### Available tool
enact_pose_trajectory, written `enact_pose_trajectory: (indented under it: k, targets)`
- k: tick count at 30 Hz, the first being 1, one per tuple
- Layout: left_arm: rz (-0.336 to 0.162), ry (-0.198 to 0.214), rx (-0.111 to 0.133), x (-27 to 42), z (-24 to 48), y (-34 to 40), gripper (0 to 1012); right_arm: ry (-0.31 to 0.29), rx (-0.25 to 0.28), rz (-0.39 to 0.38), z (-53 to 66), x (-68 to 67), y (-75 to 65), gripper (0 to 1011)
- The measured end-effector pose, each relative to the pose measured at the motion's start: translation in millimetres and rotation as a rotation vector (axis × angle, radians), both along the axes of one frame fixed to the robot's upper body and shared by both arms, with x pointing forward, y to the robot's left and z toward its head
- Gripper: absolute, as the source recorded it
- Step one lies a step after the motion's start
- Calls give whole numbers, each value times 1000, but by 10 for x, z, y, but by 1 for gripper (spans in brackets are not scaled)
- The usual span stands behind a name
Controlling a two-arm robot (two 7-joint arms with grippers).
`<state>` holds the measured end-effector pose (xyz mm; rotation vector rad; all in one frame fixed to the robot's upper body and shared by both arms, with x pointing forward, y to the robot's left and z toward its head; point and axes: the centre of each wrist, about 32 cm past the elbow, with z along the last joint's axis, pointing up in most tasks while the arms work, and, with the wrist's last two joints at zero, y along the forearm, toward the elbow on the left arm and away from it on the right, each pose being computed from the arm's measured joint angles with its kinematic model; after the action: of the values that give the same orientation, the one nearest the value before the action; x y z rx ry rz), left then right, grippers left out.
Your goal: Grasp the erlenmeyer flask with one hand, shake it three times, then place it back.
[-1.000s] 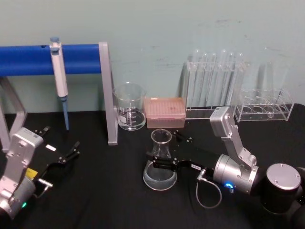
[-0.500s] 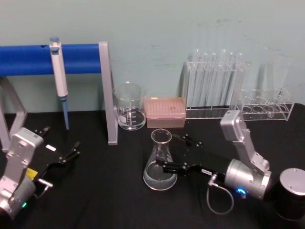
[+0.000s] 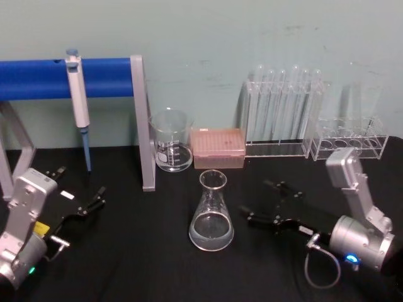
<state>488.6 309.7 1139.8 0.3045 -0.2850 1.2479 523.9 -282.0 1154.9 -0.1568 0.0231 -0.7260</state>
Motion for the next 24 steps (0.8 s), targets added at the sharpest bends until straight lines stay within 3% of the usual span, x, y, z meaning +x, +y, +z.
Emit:
enact_pose_trajectory:
  k: [8,16,24]
  targets:
    - [0,0,0,0,0,0,1001,-59,-9,-187,18,38,-134,1000]
    - [0,0,0,0,0,0,1001,-97,-5,-330,-45,104,-82,1000]
    - [0,0,0,0,0,0,1001,-86,-5,-401,-154,129,-31,1000]
